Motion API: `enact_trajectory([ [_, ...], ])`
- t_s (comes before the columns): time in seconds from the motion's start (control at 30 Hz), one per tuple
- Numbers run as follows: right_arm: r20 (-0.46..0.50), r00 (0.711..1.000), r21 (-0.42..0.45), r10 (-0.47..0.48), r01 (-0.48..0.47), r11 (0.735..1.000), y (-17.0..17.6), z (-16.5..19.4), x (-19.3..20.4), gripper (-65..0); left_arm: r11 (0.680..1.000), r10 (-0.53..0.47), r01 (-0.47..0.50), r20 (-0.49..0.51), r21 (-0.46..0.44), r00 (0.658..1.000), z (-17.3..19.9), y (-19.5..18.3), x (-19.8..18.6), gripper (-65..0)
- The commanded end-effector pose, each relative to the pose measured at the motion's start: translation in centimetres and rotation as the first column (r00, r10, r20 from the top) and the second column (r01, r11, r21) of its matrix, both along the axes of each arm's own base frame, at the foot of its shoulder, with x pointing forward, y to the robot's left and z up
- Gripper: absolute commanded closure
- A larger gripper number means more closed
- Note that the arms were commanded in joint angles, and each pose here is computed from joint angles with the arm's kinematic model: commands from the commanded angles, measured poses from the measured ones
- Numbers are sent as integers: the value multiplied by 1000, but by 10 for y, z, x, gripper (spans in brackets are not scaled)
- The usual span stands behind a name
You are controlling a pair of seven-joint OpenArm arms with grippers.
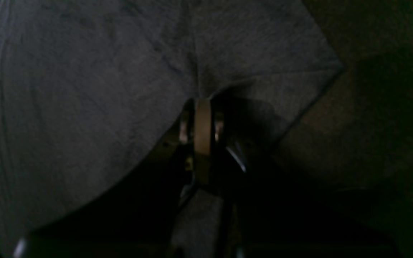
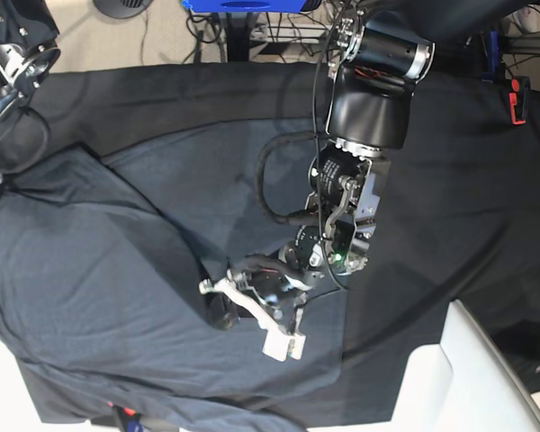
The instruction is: Fold the T-shirt properly
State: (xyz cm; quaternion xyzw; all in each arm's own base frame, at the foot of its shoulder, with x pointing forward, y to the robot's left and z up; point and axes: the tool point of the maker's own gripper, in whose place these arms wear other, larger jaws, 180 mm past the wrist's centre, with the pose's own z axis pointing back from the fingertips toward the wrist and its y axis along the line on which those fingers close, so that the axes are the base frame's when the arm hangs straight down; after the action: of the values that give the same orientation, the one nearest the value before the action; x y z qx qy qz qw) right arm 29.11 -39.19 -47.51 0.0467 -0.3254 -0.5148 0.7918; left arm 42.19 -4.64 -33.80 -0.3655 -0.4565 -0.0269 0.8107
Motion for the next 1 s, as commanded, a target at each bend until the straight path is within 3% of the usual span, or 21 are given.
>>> enact_trajectory([
  [0.0, 46, 999, -44, -9, 11, 999, -16, 19, 12, 0, 999, 11, -9, 63, -38, 998, 23, -4, 11, 0],
  [0.27, 51, 999, -41, -6, 9, 999, -14, 20, 15, 0, 999, 12, -12, 19, -31, 1000, 7, -3, 9, 0],
  [0.9, 67, 998, -35, -6, 9, 999, -11, 23, 22, -3, 1000, 13, -13, 24, -25, 1000, 7, -2, 10, 0],
  [0.97, 70, 998, -36, -2, 5, 999, -11, 23, 22, -27, 1000, 13, -13, 25, -26, 1000, 8, -3, 10, 0],
])
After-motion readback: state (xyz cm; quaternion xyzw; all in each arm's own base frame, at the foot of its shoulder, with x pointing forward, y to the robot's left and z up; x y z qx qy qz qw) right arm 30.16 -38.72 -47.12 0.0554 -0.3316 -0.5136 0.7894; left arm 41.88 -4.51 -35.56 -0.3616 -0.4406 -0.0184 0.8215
